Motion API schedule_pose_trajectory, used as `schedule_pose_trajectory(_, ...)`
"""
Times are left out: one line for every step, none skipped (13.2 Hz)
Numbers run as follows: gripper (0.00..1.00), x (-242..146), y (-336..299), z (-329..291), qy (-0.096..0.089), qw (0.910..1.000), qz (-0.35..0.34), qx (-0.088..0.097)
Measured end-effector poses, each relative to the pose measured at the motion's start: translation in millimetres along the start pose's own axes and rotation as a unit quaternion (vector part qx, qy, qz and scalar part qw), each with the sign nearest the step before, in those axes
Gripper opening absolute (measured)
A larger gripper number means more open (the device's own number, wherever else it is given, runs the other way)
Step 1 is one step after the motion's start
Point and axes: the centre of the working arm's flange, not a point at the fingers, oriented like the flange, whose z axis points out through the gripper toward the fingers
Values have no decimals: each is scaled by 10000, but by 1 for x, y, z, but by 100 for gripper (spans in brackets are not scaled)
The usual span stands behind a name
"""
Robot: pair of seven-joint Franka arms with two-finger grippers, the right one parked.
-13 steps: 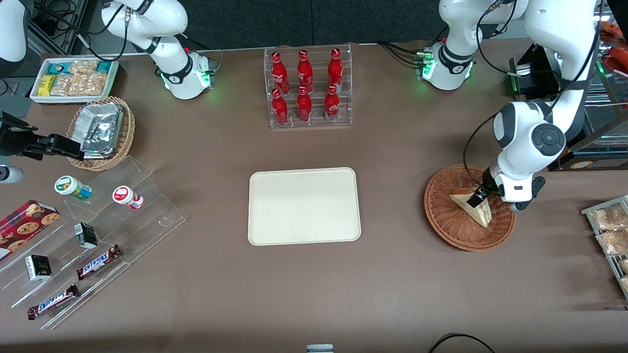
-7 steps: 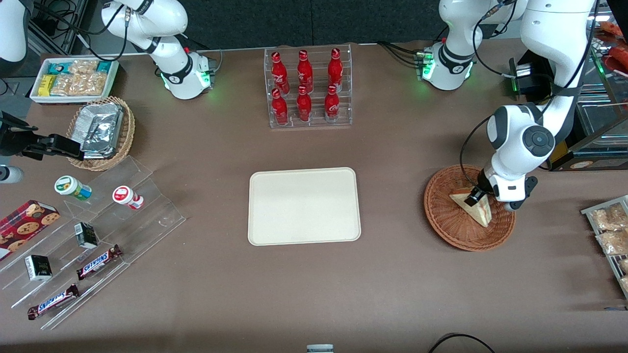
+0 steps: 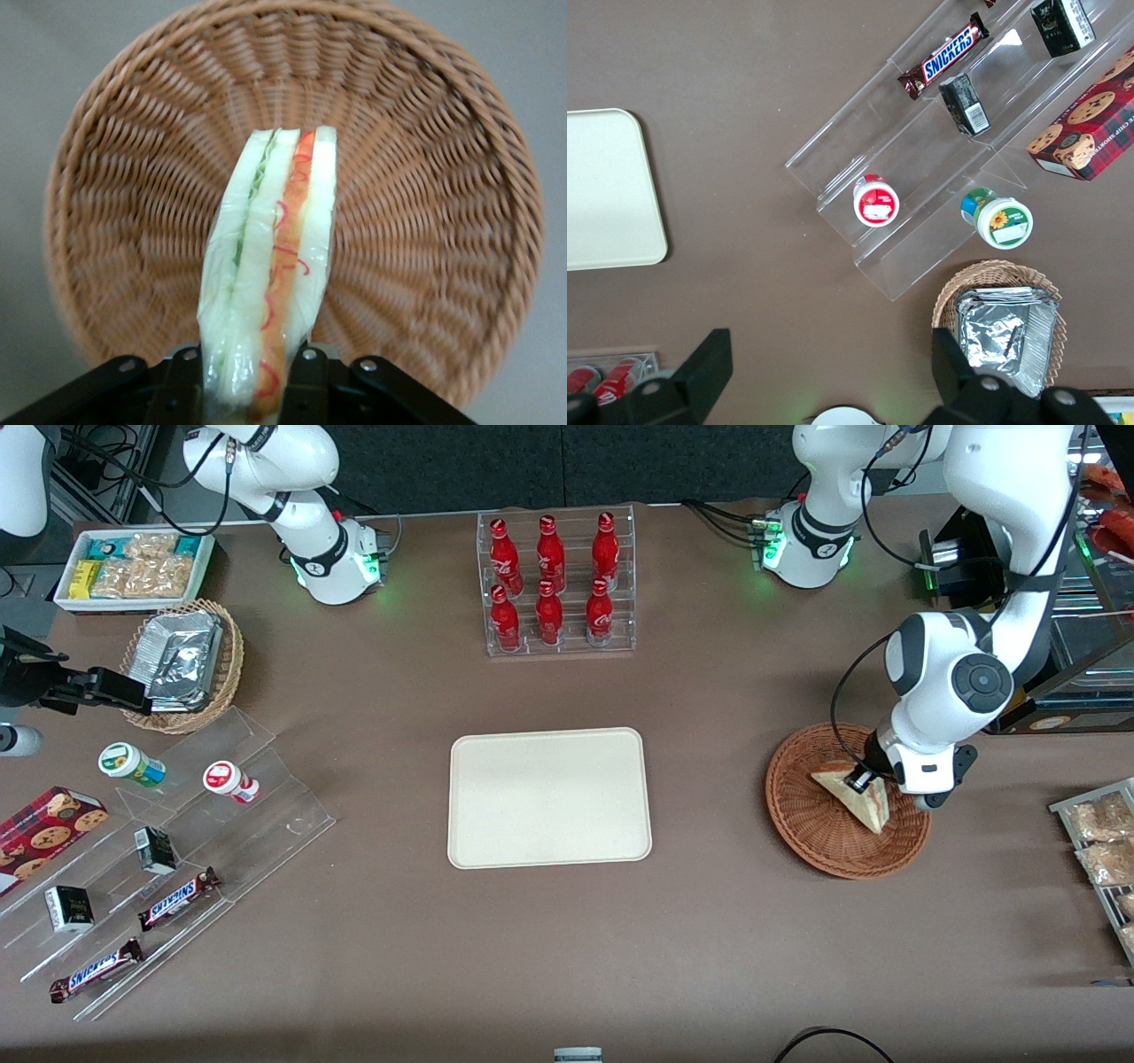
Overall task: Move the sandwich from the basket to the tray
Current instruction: 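Lift the sandwich and carry it over the cream tray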
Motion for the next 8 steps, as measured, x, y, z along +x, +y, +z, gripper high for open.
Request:
schedule_pose_trajectory(28,-9,9,-23,-50,9998,120,116)
schedule_pose_trajectory(25,-20,16,-46,-26,9995,251,175)
schedule_pose_trajectory(20,-33,21,-66,15,9991,385,197)
schedule_pose_trajectory(18,-50,28,-84,46,9983,541,200)
schedule_pose_trajectory(18,-68,37,-99,65,9972,719,213)
schedule_pose_trajectory(18,-88,49,-111,68,9954,926,247)
schedule_pose_trajectory(18,-110,65,-122,77,9928,1162,275)
schedule_pose_trajectory(18,-133,83,-131,98,9899,1384,281)
